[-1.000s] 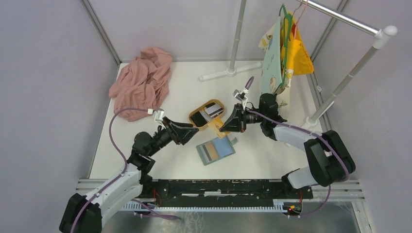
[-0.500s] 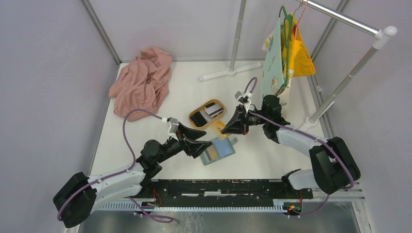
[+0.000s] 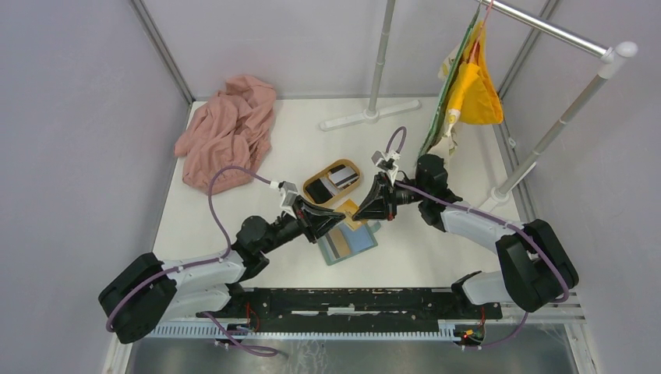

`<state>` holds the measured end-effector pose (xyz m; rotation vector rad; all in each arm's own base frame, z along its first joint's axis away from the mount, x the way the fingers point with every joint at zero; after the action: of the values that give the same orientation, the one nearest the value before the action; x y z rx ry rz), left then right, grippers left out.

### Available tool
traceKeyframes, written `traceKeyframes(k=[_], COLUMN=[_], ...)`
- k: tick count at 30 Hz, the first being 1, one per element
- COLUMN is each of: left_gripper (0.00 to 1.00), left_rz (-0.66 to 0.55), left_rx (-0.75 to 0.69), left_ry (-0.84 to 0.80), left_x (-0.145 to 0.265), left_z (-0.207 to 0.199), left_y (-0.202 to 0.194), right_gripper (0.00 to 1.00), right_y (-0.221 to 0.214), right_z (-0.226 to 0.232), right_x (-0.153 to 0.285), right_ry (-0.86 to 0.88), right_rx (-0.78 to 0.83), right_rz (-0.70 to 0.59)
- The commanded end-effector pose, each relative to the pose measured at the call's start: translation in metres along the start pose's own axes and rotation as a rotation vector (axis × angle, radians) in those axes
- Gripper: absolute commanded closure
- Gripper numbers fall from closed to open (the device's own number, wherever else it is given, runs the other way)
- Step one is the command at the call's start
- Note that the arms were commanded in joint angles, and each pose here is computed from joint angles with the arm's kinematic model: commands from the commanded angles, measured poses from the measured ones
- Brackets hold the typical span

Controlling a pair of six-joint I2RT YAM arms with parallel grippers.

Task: Put the credit cards into the card holder
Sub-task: Pick up the credit card from the storage box.

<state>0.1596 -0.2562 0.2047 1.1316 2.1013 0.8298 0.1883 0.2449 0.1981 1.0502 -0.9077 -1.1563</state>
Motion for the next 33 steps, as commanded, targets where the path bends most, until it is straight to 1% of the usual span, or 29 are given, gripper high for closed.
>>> traceKeyframes(k=[1, 2, 4, 7, 8, 9, 10, 12, 15, 20, 24, 33], left_gripper=[0.9, 0.97, 0.98, 0.98, 0.98, 0.98, 0.98, 0.98, 0.98, 0.98, 0.98, 0.98], left_rz=[-0.027, -0.013, 0.017, 0.092, 0.125, 0.167, 0.21, 0.298, 0.441, 0.511, 0.514, 0.507], left_rx=[-0.062, -0.061, -0.069, -0.118, -0.139, -0.165, -0.188, -0.232, -0.257, -0.247, -0.265, -0.262], left_ry=[-0.108, -0.106, -0.113, -0.085, -0.069, -0.043, -0.024, -0.016, 0.002, -0.011, 0.002, -0.005], left_x=[-0.014, -0.015, -0.017, -0.016, -0.015, -0.013, -0.011, -0.008, -0.005, -0.01, -0.013, -0.017], left_z=[-0.02, -0.019, -0.019, -0.015, -0.013, -0.009, -0.006, -0.006, -0.002, 0.001, 0.004, 0.003], left_y=[0.016, 0.014, 0.011, 0.005, 0.003, 0.0, -0.003, -0.007, -0.016, -0.024, -0.022, -0.021], right_gripper=[0.97, 0.97, 0.91, 0.72, 0.67, 0.59, 0.52, 0.46, 0.46, 0.5, 0.53, 0.71], right_y=[0.008, 0.008, 0.006, 0.001, -0.001, -0.005, -0.008, -0.014, -0.015, -0.013, -0.01, -0.013], right_z=[0.004, 0.004, 0.004, 0.0, -0.002, -0.003, -0.005, -0.006, -0.008, -0.004, -0.003, -0.005], right_x=[-0.003, -0.003, -0.003, -0.002, -0.002, 0.0, 0.002, 0.005, 0.006, 0.006, 0.009, 0.008], right_ry=[0.036, 0.036, 0.041, 0.061, 0.072, 0.074, 0.074, 0.072, 0.056, 0.072, 0.065, 0.064], right_rx=[0.081, 0.082, 0.093, 0.154, 0.222, 0.236, 0.301, 0.359, 0.373, 0.371, 0.394, 0.359], right_rz=[-0.009, -0.008, 0.0, 0.038, 0.055, 0.086, 0.113, 0.148, 0.16, 0.154, 0.155, 0.146])
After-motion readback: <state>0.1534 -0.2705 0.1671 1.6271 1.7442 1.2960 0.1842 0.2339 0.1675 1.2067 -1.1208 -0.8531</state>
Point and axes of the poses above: each gripper's point midway between its finger pads, its own x axis back along the fingers, its own z axis along the line the jaws close on, y = z × x, the point moved 4 cm from there along x, back along the fingers, and after that the axes turned 12 degrees about x, right-handed, at the moved point
